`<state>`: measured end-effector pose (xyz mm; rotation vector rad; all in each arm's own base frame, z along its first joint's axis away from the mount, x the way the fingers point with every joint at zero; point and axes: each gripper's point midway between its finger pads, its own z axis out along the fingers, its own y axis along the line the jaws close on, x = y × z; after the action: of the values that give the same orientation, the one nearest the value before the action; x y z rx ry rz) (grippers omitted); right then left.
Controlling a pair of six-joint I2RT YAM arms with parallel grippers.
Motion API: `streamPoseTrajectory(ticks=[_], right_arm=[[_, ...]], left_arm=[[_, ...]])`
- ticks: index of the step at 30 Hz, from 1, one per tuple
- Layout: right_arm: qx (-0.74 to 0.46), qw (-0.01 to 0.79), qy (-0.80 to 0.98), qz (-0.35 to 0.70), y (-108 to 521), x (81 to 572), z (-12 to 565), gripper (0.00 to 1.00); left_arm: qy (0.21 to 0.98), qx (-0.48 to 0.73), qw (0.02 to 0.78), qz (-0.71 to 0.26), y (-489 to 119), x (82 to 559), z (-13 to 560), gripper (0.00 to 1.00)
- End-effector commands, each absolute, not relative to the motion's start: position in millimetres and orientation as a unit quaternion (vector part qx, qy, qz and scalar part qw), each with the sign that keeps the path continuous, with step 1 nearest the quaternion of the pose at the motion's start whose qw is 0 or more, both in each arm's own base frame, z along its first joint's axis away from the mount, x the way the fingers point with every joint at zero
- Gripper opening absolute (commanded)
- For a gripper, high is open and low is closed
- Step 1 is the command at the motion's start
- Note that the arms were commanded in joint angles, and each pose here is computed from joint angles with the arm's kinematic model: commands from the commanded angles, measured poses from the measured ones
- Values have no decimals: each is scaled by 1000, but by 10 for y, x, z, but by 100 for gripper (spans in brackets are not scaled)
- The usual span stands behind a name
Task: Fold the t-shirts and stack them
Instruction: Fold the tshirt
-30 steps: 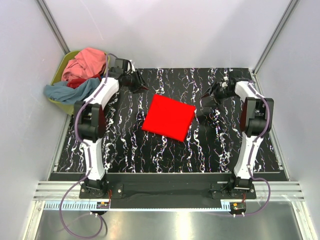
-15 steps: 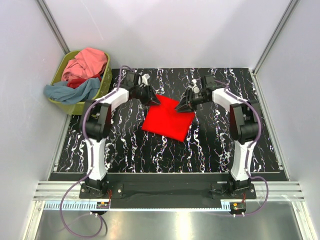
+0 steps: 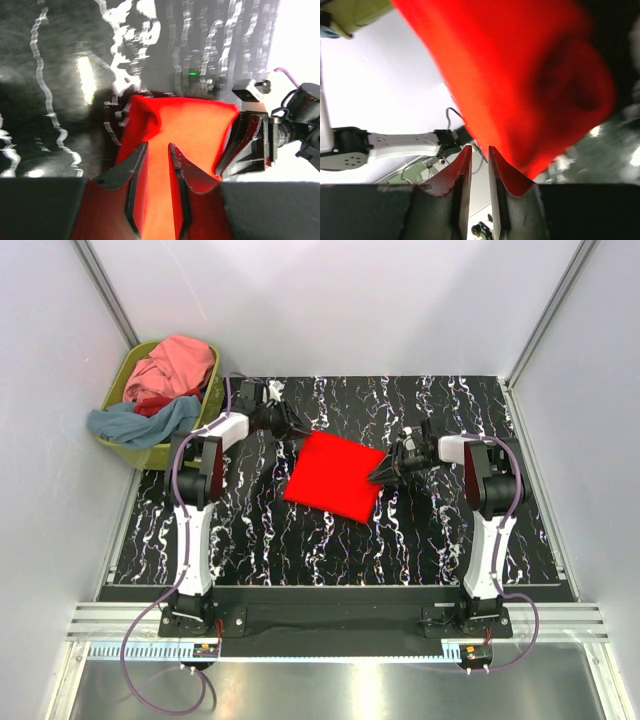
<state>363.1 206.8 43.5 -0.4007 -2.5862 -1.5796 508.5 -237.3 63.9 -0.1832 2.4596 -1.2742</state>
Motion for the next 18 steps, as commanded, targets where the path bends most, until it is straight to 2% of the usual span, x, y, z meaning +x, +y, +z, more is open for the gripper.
streamPoseTrajectory(ticks=[1, 5, 13, 17, 18], right_arm=[[-105, -12, -835, -541, 2127, 3833, 1060, 27], [-108, -45, -838, -533, 2127, 4147, 1170, 30], [-172, -20, -845, -506, 2002, 4524, 527, 29], [-195, -27, -843, -501, 1859, 4657, 332, 29], [-203, -30, -843, -498, 1784, 4690, 301, 29]], left_arm=[[822, -43, 235, -517, -2542, 5154, 1436, 27], [807, -51, 237, -539, -2645, 5229, 1468, 27], [815, -82, 206, -536, -2742, 5290, 1011, 26], [826, -82, 217, -513, -2685, 5454, 840, 25], [839, -93, 196, -499, -2661, 5445, 640, 24]])
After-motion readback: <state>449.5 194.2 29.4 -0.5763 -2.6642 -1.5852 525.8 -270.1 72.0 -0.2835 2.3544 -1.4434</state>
